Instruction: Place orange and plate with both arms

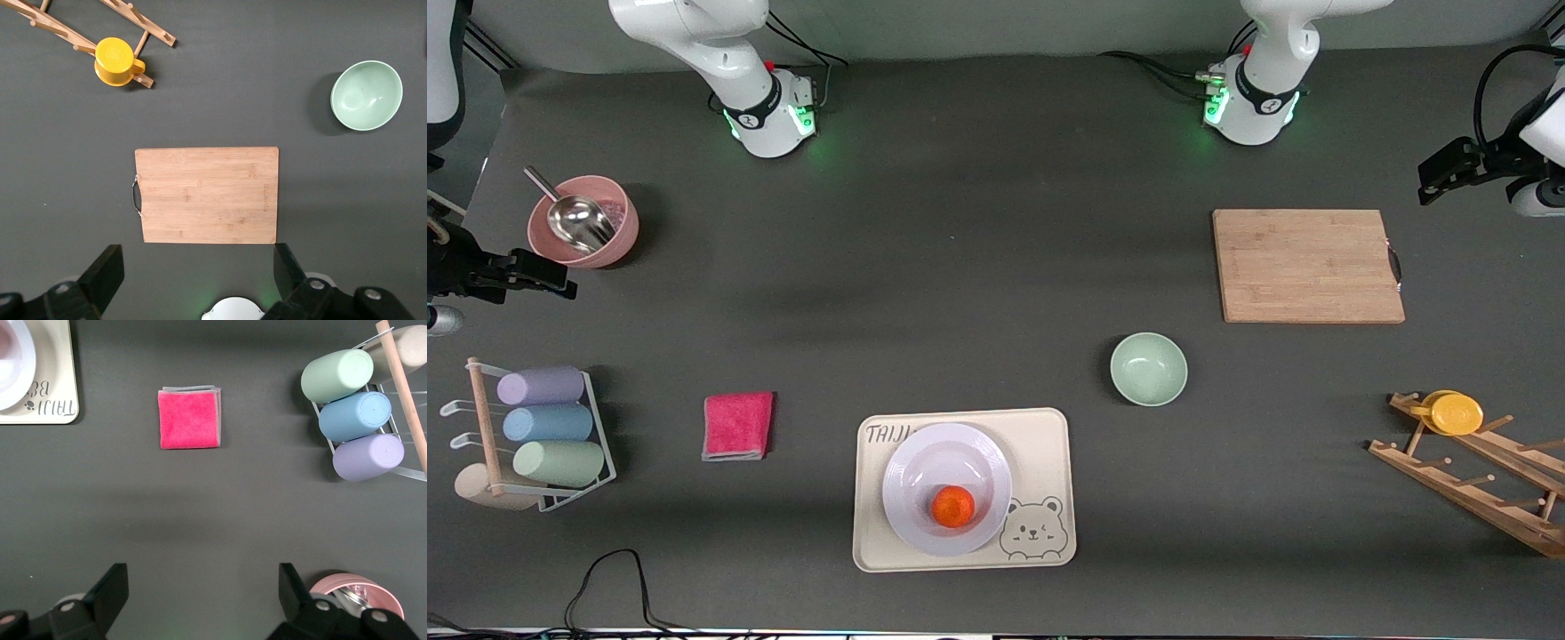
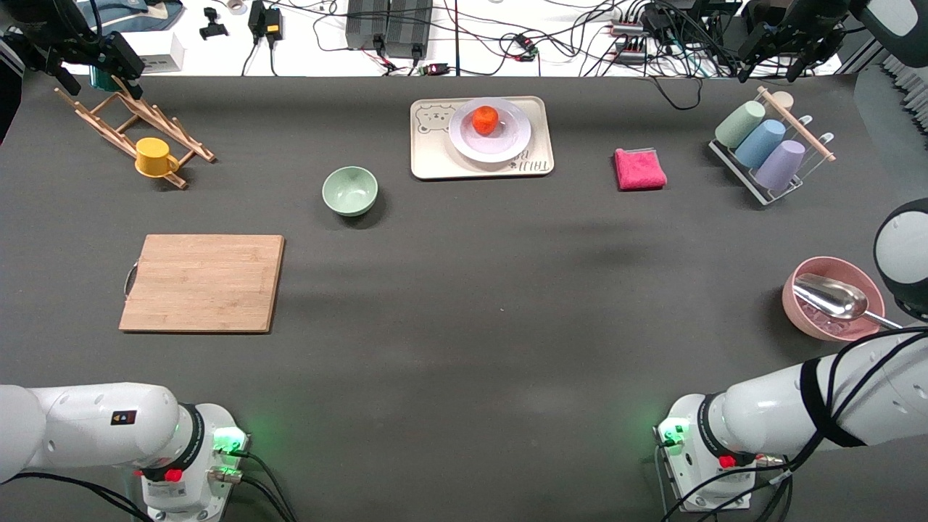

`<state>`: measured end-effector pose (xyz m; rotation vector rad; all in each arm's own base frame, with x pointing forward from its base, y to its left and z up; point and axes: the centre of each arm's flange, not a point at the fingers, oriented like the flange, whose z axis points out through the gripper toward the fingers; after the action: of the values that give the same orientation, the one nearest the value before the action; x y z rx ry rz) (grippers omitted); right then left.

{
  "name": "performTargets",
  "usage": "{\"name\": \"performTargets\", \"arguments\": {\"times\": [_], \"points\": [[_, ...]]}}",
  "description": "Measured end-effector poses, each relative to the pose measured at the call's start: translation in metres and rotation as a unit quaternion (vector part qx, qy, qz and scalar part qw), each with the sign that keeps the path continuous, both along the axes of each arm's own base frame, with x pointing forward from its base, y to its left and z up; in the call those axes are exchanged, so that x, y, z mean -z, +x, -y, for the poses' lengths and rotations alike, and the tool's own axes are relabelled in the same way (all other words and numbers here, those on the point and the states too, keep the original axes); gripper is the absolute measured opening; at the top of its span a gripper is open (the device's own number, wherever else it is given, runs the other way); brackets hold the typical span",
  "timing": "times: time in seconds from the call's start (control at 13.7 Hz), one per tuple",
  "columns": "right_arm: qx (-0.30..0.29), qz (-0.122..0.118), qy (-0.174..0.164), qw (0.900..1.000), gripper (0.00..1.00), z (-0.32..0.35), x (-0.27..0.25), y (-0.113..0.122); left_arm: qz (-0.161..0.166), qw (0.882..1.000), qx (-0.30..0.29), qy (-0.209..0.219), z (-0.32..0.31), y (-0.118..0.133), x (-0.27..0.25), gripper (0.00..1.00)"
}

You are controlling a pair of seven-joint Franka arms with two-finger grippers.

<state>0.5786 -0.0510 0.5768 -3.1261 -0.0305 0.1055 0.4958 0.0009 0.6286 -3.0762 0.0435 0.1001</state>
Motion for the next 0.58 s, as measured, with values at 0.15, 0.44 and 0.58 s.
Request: {"name": "performTargets", "arguments": {"times": [0.15,0.44,0.58], "points": [[-0.004,0.002,0.001,1.000,1.00,-0.0044,-0.0022,0.0007,-0.001,1.000,0.000,0.000,0.0001,0.0005,0.0008,1.00],[-0.005,0.005,0.000,1.000,1.00,-0.0052,-0.0044,0.0011,-0.001,1.000,0.001,-0.002,0.0005,0.0008,0.0013,1.00],[-0.006,0.005,0.000,1.000,1.00,-0.0058,-0.0043,0.0011,-0.001,1.000,0.001,-0.002,0.0006,0.0008,0.0013,1.00]]}}
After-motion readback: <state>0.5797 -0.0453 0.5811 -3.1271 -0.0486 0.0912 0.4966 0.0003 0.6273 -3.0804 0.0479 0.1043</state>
